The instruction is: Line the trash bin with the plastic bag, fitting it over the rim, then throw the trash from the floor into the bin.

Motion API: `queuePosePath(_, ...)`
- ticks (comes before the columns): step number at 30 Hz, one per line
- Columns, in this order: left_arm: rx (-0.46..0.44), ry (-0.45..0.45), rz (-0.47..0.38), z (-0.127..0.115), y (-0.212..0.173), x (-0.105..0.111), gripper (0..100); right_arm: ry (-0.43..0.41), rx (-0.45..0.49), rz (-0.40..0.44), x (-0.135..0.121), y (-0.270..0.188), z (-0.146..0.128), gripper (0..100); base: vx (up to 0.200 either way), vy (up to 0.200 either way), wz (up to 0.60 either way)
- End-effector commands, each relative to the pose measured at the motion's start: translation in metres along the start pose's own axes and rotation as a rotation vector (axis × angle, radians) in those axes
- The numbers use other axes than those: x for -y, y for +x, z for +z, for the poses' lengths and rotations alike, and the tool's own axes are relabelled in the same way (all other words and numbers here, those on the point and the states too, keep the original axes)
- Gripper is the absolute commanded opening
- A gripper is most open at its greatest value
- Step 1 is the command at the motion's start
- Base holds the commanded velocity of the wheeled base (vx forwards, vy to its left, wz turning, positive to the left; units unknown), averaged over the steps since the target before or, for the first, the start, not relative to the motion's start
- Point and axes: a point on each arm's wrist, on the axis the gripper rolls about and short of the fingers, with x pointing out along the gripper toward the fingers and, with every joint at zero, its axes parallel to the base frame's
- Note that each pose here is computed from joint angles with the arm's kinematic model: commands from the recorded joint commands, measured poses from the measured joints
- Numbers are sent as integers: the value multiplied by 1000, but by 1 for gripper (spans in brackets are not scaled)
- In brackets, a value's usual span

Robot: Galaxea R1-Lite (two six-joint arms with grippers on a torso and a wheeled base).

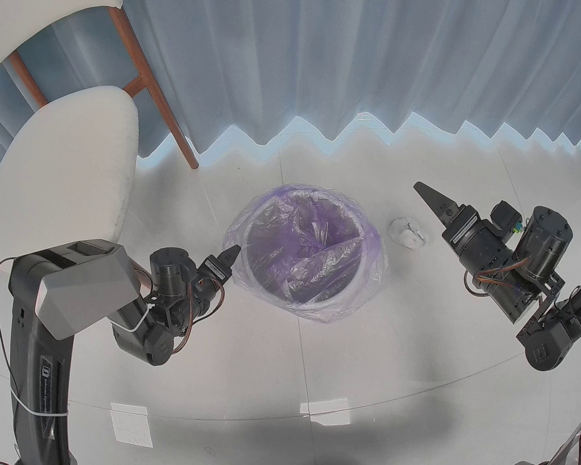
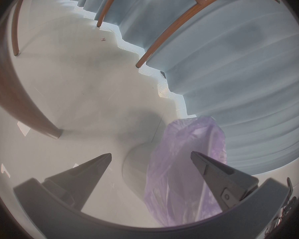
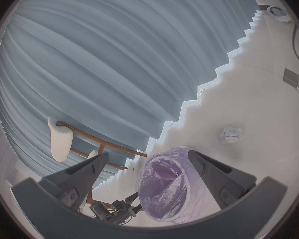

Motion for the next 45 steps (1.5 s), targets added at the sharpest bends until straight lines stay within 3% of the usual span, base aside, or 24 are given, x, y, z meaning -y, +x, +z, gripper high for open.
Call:
queuePosePath(1,19,-4,10,8,19,-5,0,-1,10,9,-4,-5,4,100,0,0,0)
queuePosePath(16,1,-14,125,10,53,-44,0,0,9,15,-6,-6,4,100,0,0,0)
queuePosePath(26,-34,-3,112,3,37,-26,0,0,7,13,-5,-7,3,100,0,0,0)
queuePosePath(27,-46,-3,115,2,33,-25,100,0,6,12,-5,-8,3,100,0,0,0)
queuePosePath(38,-81,23,113,6,-34,-1,100,-1,-5,-2,-2,-9,2,100,0,0,0)
queuePosePath(40,-44,23,43,21,-69,16,100,-4,-20,-13,0,-11,-1,100,0,0,0)
queuePosePath(43,-111,22,-9,20,-98,25,100,-8,-30,-24,1,-11,-1,100,0,0,0)
queuePosePath(45,-187,31,-13,6,-106,25,100,-13,-28,-22,1,-11,-1,100,0,0,0)
